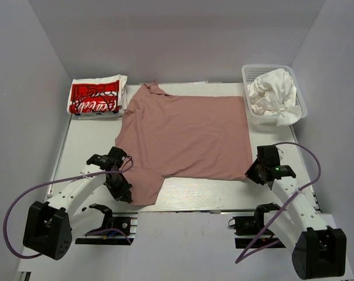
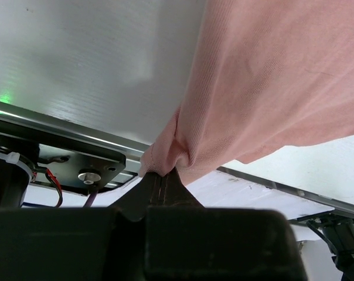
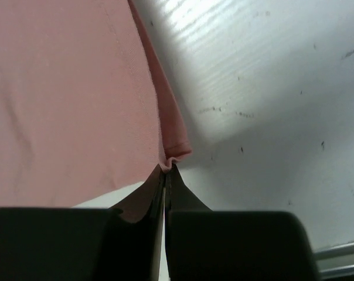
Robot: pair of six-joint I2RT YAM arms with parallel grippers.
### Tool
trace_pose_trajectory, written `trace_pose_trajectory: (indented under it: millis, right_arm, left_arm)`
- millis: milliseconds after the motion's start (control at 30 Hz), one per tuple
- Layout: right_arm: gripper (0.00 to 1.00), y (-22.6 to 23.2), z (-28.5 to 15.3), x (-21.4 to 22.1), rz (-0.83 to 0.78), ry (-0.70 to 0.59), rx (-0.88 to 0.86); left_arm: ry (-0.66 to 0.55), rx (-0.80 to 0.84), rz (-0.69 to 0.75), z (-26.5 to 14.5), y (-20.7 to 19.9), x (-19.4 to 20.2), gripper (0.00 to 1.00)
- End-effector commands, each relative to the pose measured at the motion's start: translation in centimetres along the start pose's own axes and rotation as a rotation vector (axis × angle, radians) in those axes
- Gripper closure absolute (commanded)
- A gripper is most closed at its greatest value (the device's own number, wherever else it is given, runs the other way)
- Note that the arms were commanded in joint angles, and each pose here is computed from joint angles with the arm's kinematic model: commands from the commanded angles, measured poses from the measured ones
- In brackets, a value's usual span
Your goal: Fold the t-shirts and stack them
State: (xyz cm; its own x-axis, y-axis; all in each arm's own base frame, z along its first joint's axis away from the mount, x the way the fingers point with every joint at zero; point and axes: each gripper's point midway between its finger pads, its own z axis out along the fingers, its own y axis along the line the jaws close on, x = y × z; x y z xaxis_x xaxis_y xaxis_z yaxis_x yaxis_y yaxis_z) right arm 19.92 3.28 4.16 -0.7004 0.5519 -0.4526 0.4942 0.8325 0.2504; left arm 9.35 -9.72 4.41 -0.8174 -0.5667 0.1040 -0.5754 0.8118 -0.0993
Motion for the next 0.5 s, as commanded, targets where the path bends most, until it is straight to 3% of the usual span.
trace_pose_trajectory:
  millis: [0,200,467]
  right_arm:
    - [1.00,-1.4,-0.6,3.3,0.074,0.131,0.045]
    - [1.00,0.6,-0.7,1.3,0.074,0.098,-0.005]
    - [1.00,4.2,-1.2,-3.0,0.024,0.028,-0.078]
  left_arm:
    - [-0.008,0.036,0.021,-1.0,-0.4,0.2,1.00]
    - [-0.035,0.072,0.068,-2.3,-2.1,-0.8,1.00]
    - [-0.145,0.266,0.161,-6.1,-9.2,-4.5,1.00]
